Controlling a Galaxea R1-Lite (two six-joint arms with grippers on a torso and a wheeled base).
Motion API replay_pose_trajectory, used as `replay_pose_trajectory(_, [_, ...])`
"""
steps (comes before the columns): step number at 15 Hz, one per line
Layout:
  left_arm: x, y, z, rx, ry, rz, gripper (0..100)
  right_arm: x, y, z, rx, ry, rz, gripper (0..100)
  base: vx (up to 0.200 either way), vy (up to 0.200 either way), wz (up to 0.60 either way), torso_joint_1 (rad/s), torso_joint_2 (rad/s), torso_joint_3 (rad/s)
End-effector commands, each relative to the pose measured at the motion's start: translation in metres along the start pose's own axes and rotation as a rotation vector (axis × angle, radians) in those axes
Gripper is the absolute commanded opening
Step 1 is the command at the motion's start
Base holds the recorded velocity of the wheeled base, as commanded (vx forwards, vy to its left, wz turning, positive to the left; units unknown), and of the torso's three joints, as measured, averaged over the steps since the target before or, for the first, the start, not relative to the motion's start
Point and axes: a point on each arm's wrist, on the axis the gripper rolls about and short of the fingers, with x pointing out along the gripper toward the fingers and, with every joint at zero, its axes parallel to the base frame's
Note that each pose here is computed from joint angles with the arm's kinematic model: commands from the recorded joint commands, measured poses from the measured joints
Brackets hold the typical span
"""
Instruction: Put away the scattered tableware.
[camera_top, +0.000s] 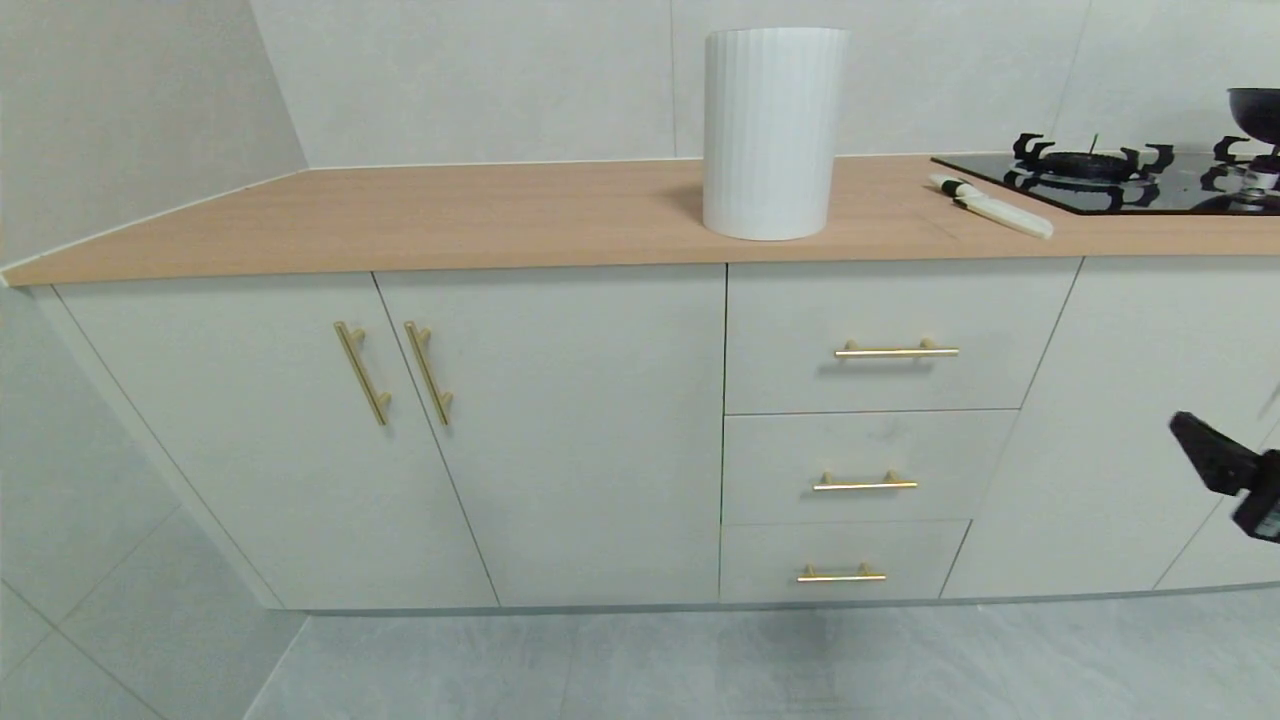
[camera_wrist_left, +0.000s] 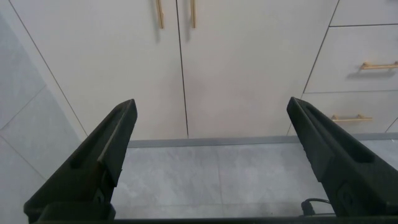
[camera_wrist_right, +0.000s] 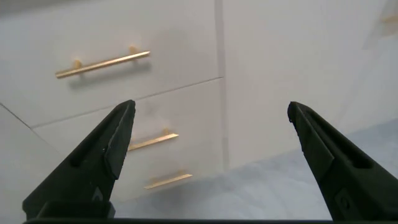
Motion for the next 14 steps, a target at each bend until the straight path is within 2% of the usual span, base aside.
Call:
replay_pose_trajectory(1, [0.0,0.0,0.0,-0.001,0.0,0.0,100,-0.089,-0.053,0.007,-0.014,-0.125,-0.098,100,0.0,0.0,0.0,0.0,0.0,0.0])
replay_pose_trajectory(3, [0.0,0.0,0.0,-0.001,0.002,0.0,100,-0.121,-0.066,0.006,-0.018,-0.152,-0.087,100,0.0,0.0,0.0,0.0,0.0,0.0])
replay_pose_trajectory(5, [0.0,0.0,0.0,0.001,0.0,0.0,100,-0.151,-0.076,-0.001,-0.028,-0.194,-0.129,100,0.0,0.0,0.0,0.0,0.0,0.0])
replay_pose_trajectory(10, [0.0,0.0,0.0,-0.001,0.0,0.0,100,-0.185,-0.086,-0.019,-0.098,-0.342,-0.137,100,0.0,0.0,0.0,0.0,0.0,0.0])
replay_pose_trajectory(12, [0.0,0.0,0.0,0.001,0.0,0.0,100,-0.183,-0.085,-0.023,-0.105,-0.329,-0.114,100,0.0,0.0,0.0,0.0,0.0,0.0])
replay_pose_trajectory(14, [0.0,0.0,0.0,-0.001,0.002,0.0,100,-0.169,-0.082,-0.046,-0.116,-0.245,-0.015,100,0.0,0.0,0.0,0.0,0.0,0.0])
